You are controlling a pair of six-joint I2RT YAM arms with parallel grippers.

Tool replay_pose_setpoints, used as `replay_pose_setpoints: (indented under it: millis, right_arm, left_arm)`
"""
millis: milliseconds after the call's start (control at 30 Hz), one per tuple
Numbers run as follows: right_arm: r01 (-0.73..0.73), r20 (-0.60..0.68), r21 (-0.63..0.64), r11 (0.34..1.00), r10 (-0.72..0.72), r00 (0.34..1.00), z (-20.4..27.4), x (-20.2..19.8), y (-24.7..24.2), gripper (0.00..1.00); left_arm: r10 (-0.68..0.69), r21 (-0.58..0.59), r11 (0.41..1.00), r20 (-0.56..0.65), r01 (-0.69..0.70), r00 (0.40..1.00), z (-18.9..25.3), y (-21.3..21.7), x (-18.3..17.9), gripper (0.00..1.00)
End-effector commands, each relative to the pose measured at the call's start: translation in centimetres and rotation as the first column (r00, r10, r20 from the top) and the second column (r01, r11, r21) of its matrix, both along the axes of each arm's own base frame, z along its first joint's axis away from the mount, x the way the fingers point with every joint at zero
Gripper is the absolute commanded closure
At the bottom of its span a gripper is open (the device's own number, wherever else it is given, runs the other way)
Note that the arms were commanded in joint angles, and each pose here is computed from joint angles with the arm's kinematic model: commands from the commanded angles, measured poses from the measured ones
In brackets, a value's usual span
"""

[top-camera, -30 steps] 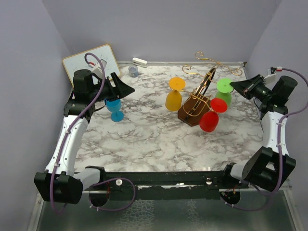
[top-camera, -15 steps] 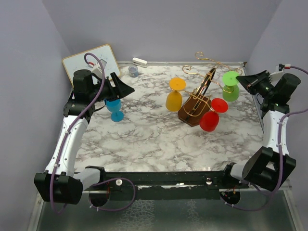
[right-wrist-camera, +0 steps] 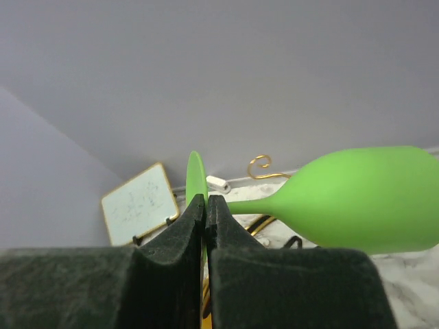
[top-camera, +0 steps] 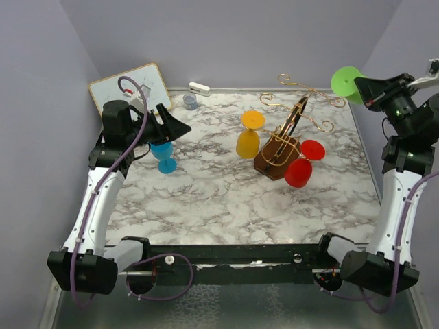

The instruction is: Take the wine glass off the wine glass rack

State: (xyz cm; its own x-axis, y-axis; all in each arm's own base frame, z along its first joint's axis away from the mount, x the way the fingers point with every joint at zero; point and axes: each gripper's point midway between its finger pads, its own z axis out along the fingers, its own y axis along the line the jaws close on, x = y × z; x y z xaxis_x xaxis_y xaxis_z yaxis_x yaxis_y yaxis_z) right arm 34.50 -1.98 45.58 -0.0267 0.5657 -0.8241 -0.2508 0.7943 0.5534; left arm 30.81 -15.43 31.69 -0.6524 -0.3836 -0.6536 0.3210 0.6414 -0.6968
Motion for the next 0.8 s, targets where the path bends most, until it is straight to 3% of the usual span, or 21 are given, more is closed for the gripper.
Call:
replay_pose_setpoints:
  millis: [0, 267, 533, 767]
  right_arm:
    - [-0.150, 0.128, -0.253, 0.956, 0.187, 0.974, 4.6, -0.8, 6.2, 0.99]
    - [-0.317, 0.191, -0.550, 0.773, 0.485, 0.853, 7.7, -3.0, 17.3, 0.99]
    - [-0.316, 0.172, -0.724, 0.613, 0.605, 0.777, 4.8, -4.5, 26.2, 0.99]
    - [-0.289, 0.153, -0.824, 0.488, 0.681, 0.716, 0.9, -7.6, 33.3, 0.99]
  left_arm:
    - [0.025, -0.017, 1.000, 0.023, -0.024, 0.999, 0.9, 0.2, -0.8, 0.31]
    - [0.129, -0.159, 0.977, -0.074, -0.139, 0.989, 2.3, 0.5, -2.7, 0.31]
    - [0.238, -0.329, 0.906, -0.127, -0.267, 0.963, 5.8, 1.6, -6.2, 0.31]
    - [0.276, -0.401, 0.855, -0.186, -0.330, 0.943, 6.8, 2.2, -8.1, 0.31]
